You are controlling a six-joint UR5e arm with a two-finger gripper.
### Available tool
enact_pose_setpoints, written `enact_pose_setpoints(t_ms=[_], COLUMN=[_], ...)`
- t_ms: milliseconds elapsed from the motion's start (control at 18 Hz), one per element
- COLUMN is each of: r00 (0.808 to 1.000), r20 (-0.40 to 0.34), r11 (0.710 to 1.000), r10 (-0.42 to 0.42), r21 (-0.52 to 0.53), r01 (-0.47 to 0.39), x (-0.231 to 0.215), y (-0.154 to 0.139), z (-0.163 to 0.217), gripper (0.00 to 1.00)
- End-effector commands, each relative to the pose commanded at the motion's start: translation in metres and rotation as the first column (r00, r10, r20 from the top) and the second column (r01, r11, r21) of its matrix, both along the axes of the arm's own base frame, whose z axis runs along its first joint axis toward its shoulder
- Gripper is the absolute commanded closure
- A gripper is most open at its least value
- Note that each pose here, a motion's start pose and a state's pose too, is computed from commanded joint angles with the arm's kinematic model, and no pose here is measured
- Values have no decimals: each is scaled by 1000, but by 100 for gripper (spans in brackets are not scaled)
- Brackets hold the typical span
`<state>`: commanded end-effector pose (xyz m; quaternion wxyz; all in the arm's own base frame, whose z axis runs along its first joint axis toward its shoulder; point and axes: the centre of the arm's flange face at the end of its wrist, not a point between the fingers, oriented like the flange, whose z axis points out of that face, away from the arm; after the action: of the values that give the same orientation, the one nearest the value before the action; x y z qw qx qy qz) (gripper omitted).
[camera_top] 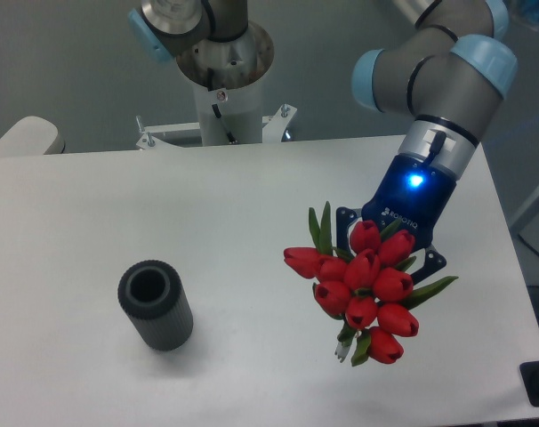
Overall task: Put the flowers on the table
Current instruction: 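Hold the red tulip bouquet and lift it slightly with the gripper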
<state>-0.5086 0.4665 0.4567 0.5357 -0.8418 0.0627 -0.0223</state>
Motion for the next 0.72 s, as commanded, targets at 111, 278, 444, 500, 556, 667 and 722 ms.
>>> enact_pose_setpoints(t_ms=[111, 278, 444, 500, 556, 667, 722], r00=[1000, 1000, 999, 998, 998, 994, 992], r20=[-5, -16, -28, -42, -51, -81, -92], r11=[1000, 1000, 999, 998, 997, 993, 991], r10=[4, 16, 24, 35, 47, 71, 81], r21=[-8, -24, -31, -44, -61, -88, -103], r01=[-4, -17, -25, -37, -50, -78, -90], x=[0, -1, -1, -3, -4, -4, -5], y=[0, 0, -1, -2, -3, -6, -6], z=[0, 1, 4, 6, 5, 11, 11], gripper=[67, 67, 67, 67, 67, 67, 67])
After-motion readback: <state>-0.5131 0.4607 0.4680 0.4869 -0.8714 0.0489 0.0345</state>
